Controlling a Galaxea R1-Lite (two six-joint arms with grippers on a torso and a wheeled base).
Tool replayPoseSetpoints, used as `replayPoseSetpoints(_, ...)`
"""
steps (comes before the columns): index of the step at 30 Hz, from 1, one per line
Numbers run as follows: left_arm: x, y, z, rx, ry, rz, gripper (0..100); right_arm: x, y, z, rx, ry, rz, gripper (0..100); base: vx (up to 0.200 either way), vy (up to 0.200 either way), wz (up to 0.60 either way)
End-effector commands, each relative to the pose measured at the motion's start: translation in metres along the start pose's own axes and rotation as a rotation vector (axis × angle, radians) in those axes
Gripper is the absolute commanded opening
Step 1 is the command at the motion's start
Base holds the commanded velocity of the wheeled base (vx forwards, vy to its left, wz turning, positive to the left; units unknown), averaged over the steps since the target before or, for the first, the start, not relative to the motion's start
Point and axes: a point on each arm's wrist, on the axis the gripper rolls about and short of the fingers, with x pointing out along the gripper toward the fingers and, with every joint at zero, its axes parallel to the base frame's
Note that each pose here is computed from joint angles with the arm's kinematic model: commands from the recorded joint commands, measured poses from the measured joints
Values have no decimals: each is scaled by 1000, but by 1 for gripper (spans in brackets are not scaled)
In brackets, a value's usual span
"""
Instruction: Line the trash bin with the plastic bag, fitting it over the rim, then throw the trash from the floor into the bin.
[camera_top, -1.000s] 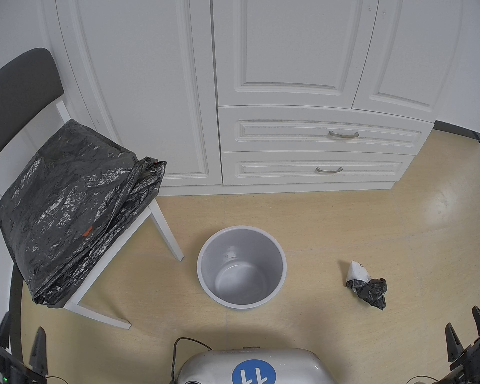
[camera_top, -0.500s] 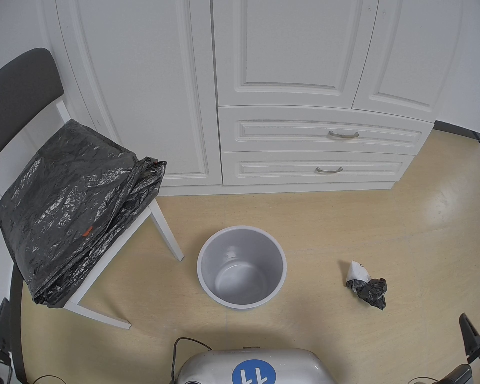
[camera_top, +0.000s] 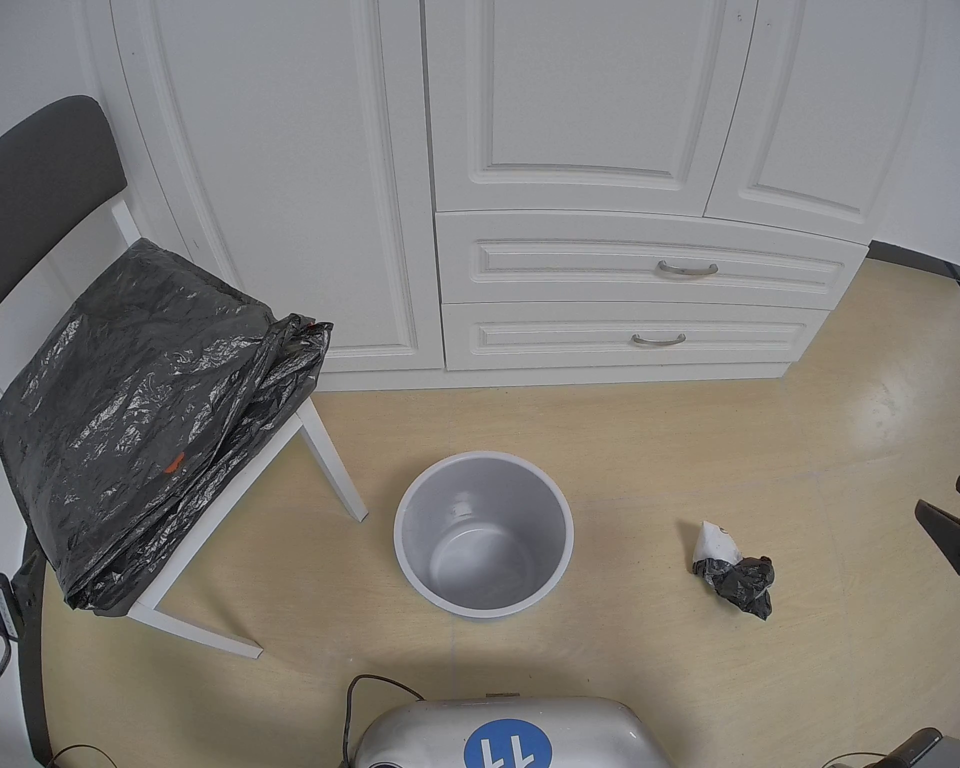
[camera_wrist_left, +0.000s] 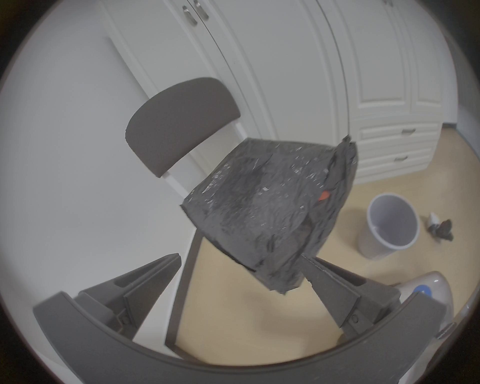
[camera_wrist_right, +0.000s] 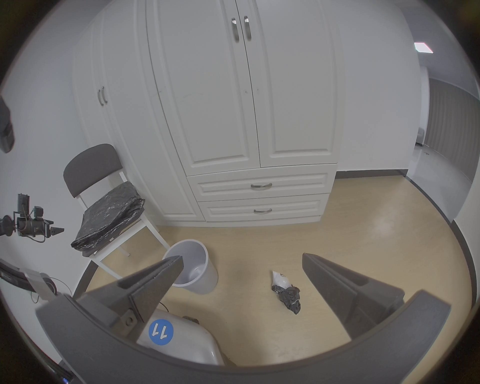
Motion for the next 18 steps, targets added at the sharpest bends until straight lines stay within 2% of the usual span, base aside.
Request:
replayPoseSetpoints(1,30,34,20,91,144,99,100,37,-7,-1,16,101,-8,100,0,0,0)
replayPoseSetpoints(4,27,39,6,127,170,25,100,41,-7,-4,19,122,-1,100,0,0,0)
replayPoseSetpoints(5,27,39,6,127,170,25,100,41,-7,-4,19,122,-1,100,0,0,0)
replayPoseSetpoints(7,24,32,-7,122,236,-59,100,43,-7,-5,22,132,0,100,0,0,0)
replayPoseSetpoints(10,24,31,-8,119,243,-66,100,43,-7,-5,21,132,1,100,0,0,0)
replayPoseSetpoints(11,27,22,-25,114,273,-148,100,43,-7,-4,21,132,3,100,0,0,0)
replayPoseSetpoints(13,28,17,-32,120,266,-184,100,44,-7,-4,21,133,4,100,0,0,0)
replayPoseSetpoints(18,35,9,-54,124,253,-192,100,44,-7,-5,21,141,4,100,0,0,0)
